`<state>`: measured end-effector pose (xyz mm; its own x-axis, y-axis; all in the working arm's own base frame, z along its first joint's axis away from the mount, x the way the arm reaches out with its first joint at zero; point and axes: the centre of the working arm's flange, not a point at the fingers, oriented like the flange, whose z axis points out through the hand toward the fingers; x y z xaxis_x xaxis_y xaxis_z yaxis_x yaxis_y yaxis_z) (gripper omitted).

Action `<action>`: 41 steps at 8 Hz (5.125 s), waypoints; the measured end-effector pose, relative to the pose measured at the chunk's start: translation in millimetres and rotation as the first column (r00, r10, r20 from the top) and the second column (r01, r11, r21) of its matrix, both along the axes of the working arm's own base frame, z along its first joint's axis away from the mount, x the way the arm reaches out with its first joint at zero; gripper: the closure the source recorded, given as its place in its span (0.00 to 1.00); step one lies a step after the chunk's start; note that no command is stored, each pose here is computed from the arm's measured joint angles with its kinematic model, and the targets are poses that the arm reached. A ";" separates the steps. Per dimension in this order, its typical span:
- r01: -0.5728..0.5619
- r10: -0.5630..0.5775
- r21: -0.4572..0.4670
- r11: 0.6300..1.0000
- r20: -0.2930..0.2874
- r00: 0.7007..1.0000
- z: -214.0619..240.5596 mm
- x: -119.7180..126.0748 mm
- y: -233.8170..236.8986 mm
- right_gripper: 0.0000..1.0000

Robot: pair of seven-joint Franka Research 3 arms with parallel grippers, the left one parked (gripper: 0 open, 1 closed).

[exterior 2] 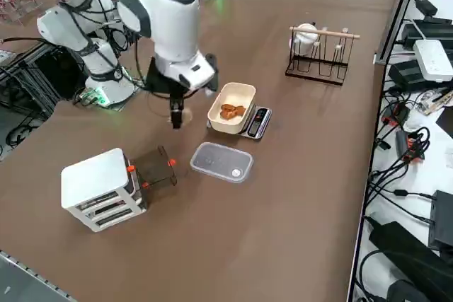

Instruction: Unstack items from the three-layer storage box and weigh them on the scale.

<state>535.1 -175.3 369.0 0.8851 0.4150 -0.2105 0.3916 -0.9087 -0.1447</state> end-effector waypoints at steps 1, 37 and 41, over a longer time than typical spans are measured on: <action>0.070 -0.069 0.032 0.997 -0.002 0.998 -7.7 8.7 23.6 0.48; -0.284 0.236 -0.209 0.936 -0.225 0.945 -126.4 -66.9 -102.4 0.92; -0.330 0.301 -0.204 0.922 -0.159 0.940 -130.8 -28.9 -72.3 0.49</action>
<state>506.2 -247.6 238.2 0.6776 0.5978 -0.4283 0.6555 -0.7550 -0.0166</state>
